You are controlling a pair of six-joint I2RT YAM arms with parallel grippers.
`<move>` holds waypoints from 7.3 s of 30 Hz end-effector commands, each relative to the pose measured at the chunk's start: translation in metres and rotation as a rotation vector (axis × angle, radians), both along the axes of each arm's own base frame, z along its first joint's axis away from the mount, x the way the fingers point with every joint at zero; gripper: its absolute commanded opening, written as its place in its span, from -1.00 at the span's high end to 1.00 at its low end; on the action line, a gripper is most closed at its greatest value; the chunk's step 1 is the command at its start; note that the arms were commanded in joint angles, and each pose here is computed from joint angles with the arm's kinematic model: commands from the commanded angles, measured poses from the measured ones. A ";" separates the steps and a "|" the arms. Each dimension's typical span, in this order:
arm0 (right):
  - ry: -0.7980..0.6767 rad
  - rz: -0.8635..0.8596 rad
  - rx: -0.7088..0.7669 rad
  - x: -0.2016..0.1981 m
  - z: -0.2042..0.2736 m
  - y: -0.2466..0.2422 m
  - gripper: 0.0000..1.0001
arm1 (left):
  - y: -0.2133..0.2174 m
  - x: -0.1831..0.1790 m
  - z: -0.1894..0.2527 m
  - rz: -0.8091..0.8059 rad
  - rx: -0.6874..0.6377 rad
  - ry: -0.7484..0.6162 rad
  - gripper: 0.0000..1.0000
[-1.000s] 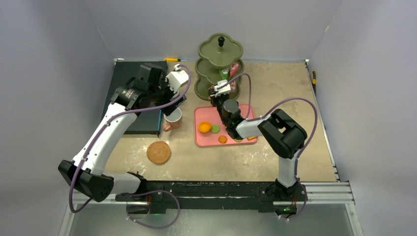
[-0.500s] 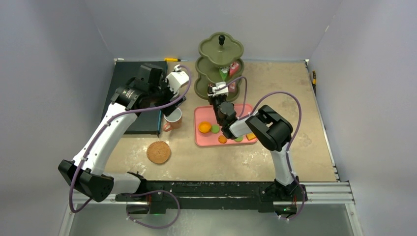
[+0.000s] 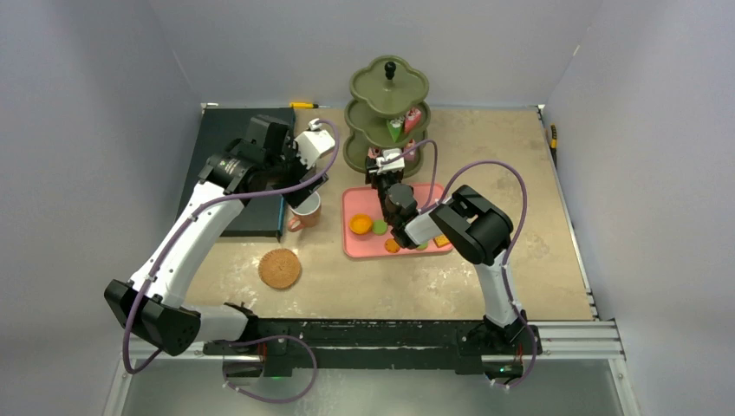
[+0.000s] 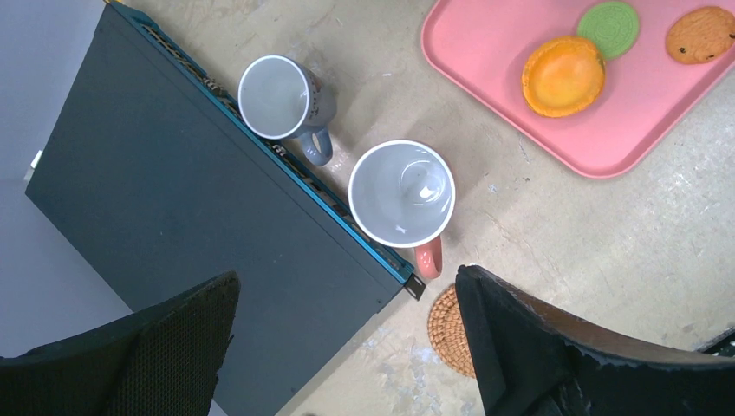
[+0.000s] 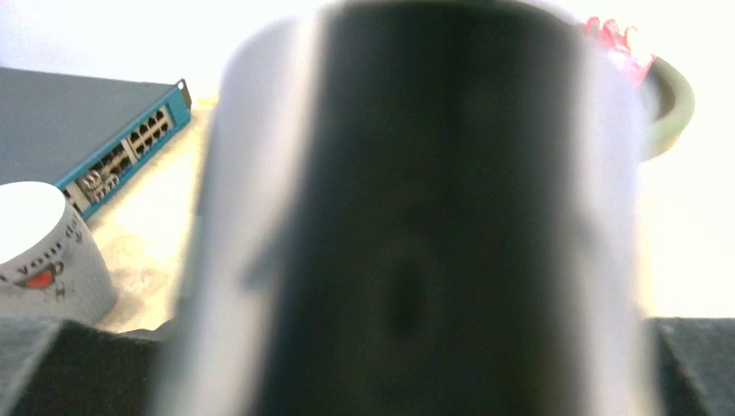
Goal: Serve the afternoon tea
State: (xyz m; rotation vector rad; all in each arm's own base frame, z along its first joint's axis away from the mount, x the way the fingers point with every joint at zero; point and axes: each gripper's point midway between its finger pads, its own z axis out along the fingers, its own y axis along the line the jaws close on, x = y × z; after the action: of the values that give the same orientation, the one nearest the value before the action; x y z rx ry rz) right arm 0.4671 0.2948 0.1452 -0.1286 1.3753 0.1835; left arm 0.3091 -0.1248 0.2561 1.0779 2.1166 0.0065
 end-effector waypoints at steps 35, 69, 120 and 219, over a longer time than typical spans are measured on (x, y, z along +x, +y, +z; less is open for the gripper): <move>0.029 0.099 0.205 -0.116 0.105 -0.079 -0.13 | -0.195 0.240 0.092 -0.308 -0.733 -0.352 -0.67; 0.066 0.107 0.258 -0.130 0.101 -0.090 -0.13 | -0.223 0.279 0.080 -0.461 -0.995 -0.417 0.28; 0.127 0.074 0.268 -0.129 0.091 -0.101 -0.17 | -0.234 0.257 0.083 -0.609 -1.001 -0.336 -0.82; 0.104 0.113 0.068 -0.074 0.088 -0.057 0.50 | -0.043 0.189 0.130 0.191 -0.302 -0.473 -0.99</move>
State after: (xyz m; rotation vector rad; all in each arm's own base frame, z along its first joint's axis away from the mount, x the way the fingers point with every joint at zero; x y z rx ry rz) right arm 0.3905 0.2274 0.1468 -0.1726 1.6450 0.2601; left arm 0.5061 -0.2024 0.3796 0.6586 1.6274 -0.0733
